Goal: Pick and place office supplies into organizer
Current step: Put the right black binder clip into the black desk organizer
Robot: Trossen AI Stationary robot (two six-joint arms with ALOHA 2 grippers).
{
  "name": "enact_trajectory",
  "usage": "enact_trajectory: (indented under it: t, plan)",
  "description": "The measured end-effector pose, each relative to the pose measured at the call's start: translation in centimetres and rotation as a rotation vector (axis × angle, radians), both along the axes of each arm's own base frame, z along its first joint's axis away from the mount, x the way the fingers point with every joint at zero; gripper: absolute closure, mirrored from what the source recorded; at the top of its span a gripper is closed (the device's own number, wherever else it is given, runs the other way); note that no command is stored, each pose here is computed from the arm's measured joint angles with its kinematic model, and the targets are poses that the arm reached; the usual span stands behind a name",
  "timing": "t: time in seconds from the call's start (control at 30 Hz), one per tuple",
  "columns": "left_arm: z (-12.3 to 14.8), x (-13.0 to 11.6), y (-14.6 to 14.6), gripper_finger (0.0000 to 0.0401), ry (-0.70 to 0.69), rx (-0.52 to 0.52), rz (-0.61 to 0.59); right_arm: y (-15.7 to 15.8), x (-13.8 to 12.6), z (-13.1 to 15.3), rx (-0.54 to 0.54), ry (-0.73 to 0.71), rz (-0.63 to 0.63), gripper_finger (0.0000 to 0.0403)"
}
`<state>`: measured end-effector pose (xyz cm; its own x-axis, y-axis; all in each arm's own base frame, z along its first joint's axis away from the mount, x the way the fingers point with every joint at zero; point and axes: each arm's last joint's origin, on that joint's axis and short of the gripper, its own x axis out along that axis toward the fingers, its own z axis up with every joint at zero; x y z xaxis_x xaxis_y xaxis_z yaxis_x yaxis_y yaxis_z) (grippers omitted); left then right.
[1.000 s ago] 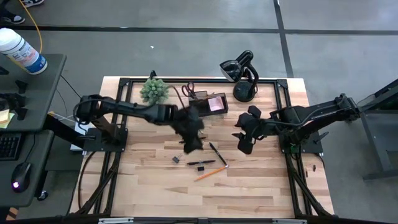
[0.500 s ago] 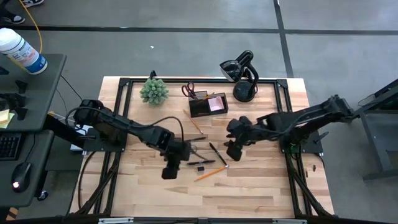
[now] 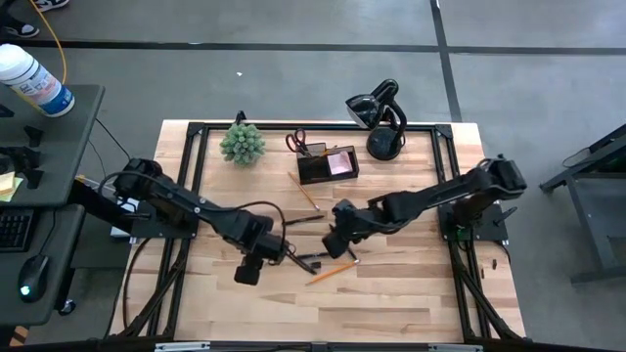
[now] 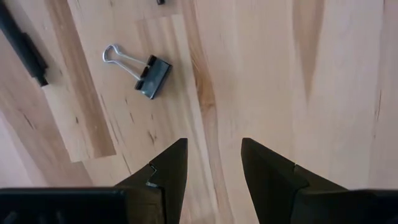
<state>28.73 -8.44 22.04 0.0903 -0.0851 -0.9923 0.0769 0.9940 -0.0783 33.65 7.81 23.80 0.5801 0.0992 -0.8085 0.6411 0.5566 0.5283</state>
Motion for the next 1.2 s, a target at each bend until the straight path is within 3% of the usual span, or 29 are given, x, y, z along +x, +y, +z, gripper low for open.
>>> enact_trajectory:
  t: [0.27, 0.6, 0.77, 0.93, 1.2]
  plan:
    - [0.0, -1.1, -3.1, 0.0263, -0.021, 0.070, -0.072, 0.1, 1.5, -3.5, 0.149, 0.115, -0.161, 0.0219]
    - [0.0, -2.5, -5.8, 0.0263, -0.045, 0.131, -0.057, 1.4, 3.1, -2.7, 0.249, -0.021, -0.202, 0.0219]
    - [-0.1, -3.3, -6.2, 0.0263, -0.001, 0.159, -0.052, 2.2, 4.4, 0.3, 0.196, -0.087, -0.166, 0.0219]
    - [-0.1, -4.0, -6.6, 0.0263, 0.041, 0.169, -0.065, 2.4, 5.5, 1.3, 0.098, 0.051, -0.197, 0.0219]
    - [-0.1, -4.9, -7.5, 0.0263, 0.055, 0.186, -0.063, 3.2, 9.2, 0.0, 0.008, 0.272, -0.159, 0.0234]
